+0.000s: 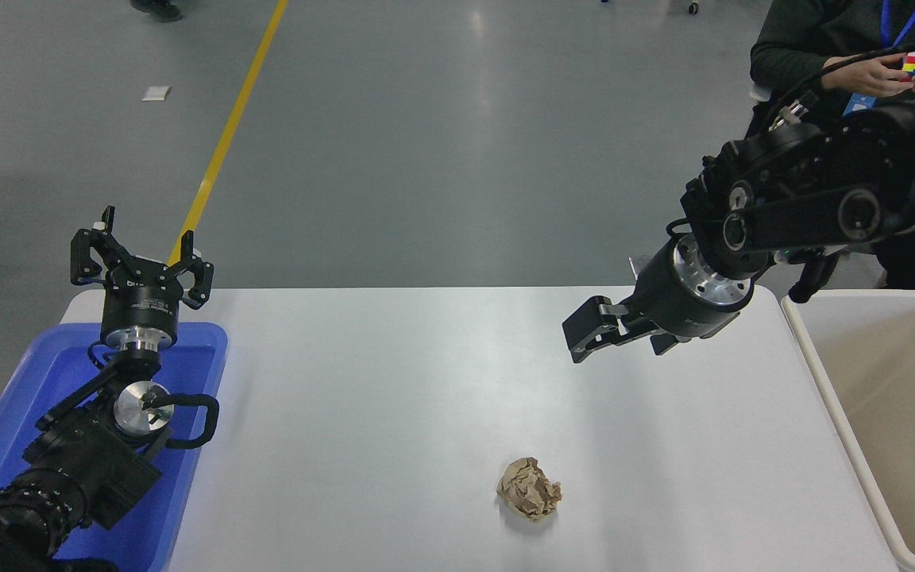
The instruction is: Pick up paper ball place in dustbin
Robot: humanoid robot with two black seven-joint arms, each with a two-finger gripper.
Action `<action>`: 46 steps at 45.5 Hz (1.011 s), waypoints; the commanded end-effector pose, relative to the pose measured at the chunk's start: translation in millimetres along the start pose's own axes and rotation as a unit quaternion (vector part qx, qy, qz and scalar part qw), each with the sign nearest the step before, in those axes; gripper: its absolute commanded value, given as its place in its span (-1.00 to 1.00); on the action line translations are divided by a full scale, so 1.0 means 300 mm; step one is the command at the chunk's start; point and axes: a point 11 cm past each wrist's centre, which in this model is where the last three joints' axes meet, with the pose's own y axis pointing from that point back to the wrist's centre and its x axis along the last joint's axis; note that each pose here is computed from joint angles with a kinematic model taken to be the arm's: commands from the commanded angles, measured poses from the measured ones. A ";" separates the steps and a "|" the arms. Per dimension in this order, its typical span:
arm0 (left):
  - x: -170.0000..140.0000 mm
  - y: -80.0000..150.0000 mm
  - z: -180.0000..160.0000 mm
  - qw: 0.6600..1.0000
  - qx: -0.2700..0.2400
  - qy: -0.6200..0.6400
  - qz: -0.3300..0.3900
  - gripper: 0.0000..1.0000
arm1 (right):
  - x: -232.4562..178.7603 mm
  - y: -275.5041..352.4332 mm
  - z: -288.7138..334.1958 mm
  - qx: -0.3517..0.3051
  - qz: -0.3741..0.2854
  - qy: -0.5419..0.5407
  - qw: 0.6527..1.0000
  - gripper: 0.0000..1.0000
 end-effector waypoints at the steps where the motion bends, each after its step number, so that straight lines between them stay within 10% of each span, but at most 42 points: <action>1: 0.000 0.000 0.000 1.000 0.000 0.000 0.000 0.98 | -0.062 -0.136 -0.081 0.045 0.015 -0.039 0.998 1.00; 46: 0.000 0.000 -0.001 1.000 0.001 0.000 0.000 0.98 | -0.238 -0.465 -0.025 0.081 0.089 -0.132 0.984 1.00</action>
